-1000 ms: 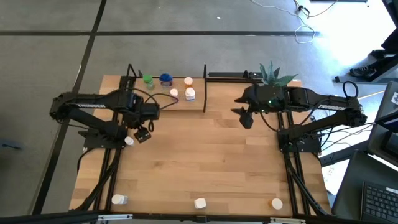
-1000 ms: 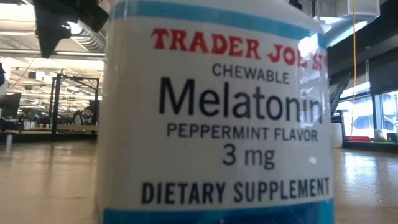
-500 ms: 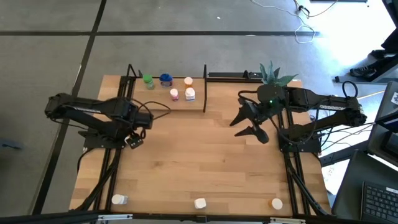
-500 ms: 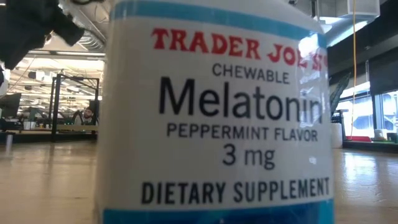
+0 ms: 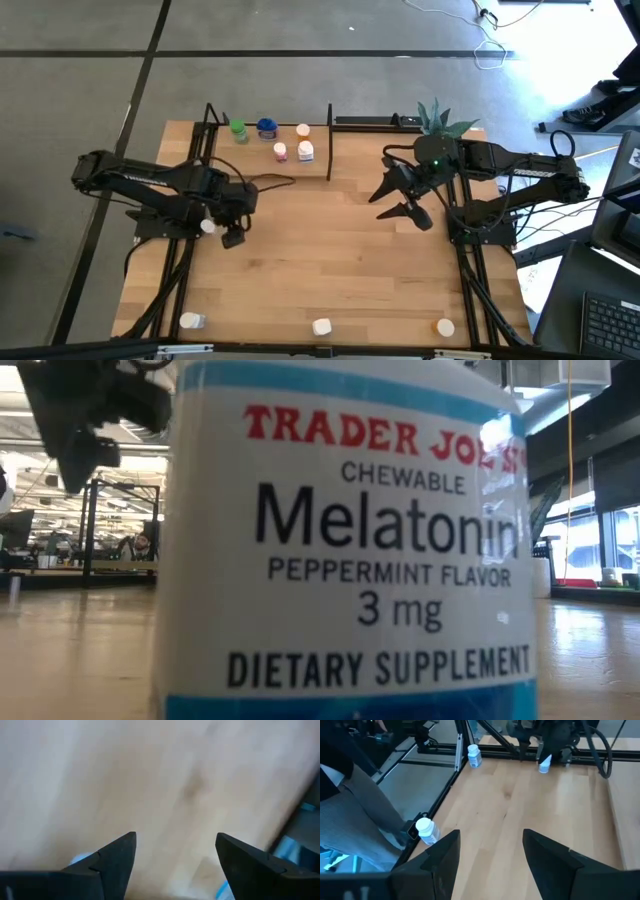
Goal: Pick and place medicine bottles onto shelf by color
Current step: Put the white pill bottle on the shelf
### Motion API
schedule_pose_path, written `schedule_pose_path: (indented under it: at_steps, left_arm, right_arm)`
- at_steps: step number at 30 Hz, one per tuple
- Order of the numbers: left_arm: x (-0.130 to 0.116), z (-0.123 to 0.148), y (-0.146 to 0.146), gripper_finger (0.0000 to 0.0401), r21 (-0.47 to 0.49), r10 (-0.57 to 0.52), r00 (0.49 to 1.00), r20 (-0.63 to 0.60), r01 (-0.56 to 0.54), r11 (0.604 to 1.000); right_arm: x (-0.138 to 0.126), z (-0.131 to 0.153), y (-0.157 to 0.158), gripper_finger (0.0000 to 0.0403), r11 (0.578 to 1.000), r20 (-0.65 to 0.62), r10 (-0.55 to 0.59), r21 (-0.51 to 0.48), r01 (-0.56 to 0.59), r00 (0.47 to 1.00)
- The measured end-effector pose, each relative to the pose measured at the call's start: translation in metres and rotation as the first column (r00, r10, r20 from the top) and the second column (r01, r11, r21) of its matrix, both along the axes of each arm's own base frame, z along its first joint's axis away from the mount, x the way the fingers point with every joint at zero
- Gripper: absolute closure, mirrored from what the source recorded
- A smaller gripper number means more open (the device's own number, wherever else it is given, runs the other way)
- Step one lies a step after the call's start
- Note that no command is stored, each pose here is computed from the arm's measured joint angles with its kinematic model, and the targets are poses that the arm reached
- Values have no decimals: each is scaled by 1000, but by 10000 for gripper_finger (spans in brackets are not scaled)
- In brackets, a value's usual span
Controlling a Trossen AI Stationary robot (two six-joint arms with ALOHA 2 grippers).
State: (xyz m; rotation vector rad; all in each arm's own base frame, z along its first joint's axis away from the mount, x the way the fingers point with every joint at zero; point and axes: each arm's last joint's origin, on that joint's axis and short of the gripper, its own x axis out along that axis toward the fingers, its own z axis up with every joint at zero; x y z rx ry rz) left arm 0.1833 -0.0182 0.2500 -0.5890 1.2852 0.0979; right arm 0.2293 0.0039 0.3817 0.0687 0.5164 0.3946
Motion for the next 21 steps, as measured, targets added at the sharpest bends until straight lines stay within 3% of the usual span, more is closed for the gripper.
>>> schedule_pose_path:
  at_steps: [4, 8, 16, 21]
  left_arm:
    - [7, 3, -7, 134, -22, -80, 992, 93, 83, 996]
    - [4, 3, -22, 134, -61, -147, 985, 86, 153, 986]
    - [-8, 3, -70, 134, -229, -142, 990, -25, 133, 964]
    - [-16, 6, -100, 134, -312, -93, 994, -51, 73, 947]
  right_arm:
    - [0, 0, 1, 185, 1000, -1, 20, 12, -20, 1000]
    - [-1, -1, 1, 185, 1000, -14, 23, 13, -23, 1000]
    - [-1, -1, 1, 185, 1000, -16, 27, 10, -27, 1000]
    - [-2, -1, 3, 185, 994, -1, 106, 28, -106, 994]
